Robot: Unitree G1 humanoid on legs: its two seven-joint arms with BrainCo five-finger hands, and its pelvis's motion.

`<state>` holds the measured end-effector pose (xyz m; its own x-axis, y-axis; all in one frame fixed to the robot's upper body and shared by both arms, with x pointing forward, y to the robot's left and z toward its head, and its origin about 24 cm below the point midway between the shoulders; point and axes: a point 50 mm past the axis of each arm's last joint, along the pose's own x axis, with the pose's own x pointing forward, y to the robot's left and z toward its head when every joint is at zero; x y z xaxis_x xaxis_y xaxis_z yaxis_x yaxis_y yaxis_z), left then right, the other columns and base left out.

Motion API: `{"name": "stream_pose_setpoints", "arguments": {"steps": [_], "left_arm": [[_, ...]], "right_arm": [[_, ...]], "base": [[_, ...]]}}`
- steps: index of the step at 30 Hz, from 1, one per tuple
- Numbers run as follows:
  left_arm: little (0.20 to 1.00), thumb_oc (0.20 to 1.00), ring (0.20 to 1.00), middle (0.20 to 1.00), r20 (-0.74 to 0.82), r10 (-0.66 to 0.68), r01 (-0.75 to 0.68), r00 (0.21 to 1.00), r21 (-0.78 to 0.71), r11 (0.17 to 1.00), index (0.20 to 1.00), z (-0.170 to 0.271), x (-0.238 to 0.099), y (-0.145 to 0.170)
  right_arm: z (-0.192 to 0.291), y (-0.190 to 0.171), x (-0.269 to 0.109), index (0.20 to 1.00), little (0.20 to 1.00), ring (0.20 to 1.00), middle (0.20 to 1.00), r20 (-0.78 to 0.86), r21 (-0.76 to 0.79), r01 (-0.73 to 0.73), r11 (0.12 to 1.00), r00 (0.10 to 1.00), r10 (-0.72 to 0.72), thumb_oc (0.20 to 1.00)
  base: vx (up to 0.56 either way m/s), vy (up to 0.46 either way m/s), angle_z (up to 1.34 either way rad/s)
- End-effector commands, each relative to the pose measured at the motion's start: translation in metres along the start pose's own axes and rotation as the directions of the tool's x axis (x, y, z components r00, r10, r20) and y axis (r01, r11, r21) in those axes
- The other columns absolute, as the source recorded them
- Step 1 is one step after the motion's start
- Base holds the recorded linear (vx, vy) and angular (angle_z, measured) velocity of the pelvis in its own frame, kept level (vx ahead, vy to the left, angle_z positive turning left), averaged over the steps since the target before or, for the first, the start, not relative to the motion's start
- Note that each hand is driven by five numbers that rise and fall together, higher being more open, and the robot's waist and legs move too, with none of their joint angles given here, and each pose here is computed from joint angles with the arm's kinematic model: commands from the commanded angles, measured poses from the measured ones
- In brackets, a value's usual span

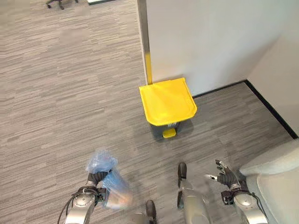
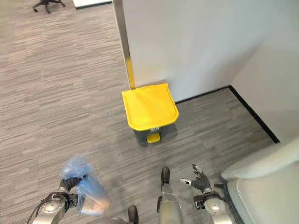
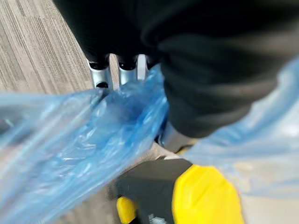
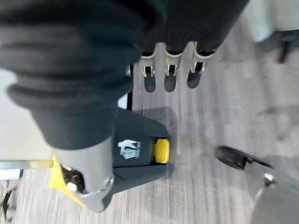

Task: Gather garbage on tea table into small bin, then transfer packed bag to large trash can.

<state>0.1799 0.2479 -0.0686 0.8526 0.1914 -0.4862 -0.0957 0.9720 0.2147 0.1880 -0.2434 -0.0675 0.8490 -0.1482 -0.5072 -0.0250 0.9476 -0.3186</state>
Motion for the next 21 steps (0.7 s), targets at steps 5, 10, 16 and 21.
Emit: {"name": "stream_pose_setpoints", "arguments": {"steps": [5, 10, 16, 21], "left_arm": [[0.200, 0.200, 0.200, 0.200, 0.145, 0.007, -0.005, 0.989, -0.019, 1.000, 0.200, 0.033, 0.008, 0.009], [0.200, 0.200, 0.200, 0.200, 0.151, -0.002, 0.005, 0.988, -0.017, 1.000, 0.200, 0.036, 0.012, 0.004], [0.200, 0.200, 0.200, 0.200, 0.118, 0.022, -0.023, 0.993, 0.002, 1.000, 0.200, 0.025, 0.003, 0.017], [0.200, 0.200, 0.200, 0.200, 0.111, 0.027, -0.028, 0.993, 0.002, 1.000, 0.200, 0.023, 0.002, 0.019]], "right_arm": [[0.016, -0.031, 0.003, 1.000, 1.000, 1.000, 1.000, 0.082, 0.018, 0.101, 0.995, 0.991, -0.103, 1.000], [0.017, -0.038, 0.006, 1.000, 1.000, 1.000, 1.000, 0.080, 0.039, 0.139, 0.990, 0.987, -0.142, 1.000], [0.004, -0.025, 0.004, 1.000, 1.000, 1.000, 1.000, 0.022, 0.053, 0.105, 0.993, 0.994, -0.107, 1.000], [0.000, -0.020, 0.003, 1.000, 1.000, 1.000, 1.000, 0.003, 0.045, 0.082, 0.996, 0.997, -0.082, 1.000]], "base": [[0.29, -0.283, 0.42], [0.09, -0.001, 0.12], [0.12, 0.132, -0.64], [0.05, 0.073, 0.08]]}}
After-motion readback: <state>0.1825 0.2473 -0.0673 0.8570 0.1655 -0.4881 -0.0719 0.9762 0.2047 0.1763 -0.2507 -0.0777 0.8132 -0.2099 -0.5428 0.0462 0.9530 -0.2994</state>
